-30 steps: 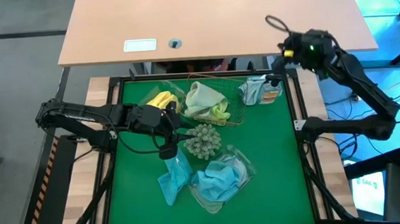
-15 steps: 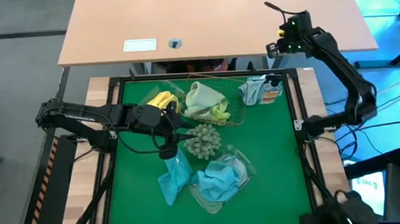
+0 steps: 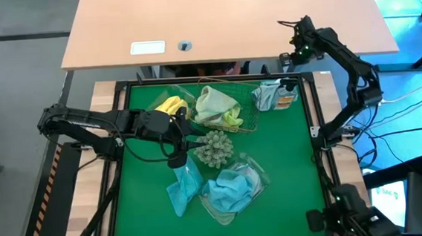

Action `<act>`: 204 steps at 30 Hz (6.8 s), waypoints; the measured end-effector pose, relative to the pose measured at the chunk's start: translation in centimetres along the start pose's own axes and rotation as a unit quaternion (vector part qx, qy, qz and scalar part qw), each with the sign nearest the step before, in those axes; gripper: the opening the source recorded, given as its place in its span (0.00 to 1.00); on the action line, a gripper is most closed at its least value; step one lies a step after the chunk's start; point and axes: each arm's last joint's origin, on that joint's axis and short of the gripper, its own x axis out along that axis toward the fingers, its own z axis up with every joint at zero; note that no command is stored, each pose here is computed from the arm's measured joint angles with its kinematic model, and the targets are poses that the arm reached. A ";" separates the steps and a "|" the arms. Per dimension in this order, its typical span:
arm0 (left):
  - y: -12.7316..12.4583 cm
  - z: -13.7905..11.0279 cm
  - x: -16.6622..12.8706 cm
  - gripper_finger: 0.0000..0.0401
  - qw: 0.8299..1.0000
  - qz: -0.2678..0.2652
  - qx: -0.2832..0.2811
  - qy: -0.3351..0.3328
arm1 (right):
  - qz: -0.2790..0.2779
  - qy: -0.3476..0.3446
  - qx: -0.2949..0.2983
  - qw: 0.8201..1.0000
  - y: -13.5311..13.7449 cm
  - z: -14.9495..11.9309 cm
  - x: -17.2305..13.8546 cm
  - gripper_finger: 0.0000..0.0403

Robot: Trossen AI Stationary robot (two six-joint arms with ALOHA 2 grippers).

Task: Sort microfiber towel by color & place in baskets
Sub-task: Put the light blue microfiber towel into the bottom transparent bin

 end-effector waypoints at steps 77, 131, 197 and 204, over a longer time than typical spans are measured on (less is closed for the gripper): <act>0.0 0.0 0.0 0.35 1.000 -0.003 0.000 0.002 | 0.072 0.106 -0.213 0.969 9.4 -2.0 3.7 0.57; -0.2 0.0 0.0 0.35 1.000 -0.007 0.000 0.001 | 0.061 0.033 -0.277 0.958 10.8 -0.4 1.9 0.02; 2.6 -13.1 -8.0 0.35 0.999 0.029 -0.007 -0.041 | 0.438 -0.079 -0.615 0.651 30.7 -32.5 -29.2 0.01; 2.6 -13.1 -8.0 0.35 0.999 0.029 -0.007 -0.045 | 0.447 -0.042 -0.630 0.634 31.1 -35.2 -29.0 0.01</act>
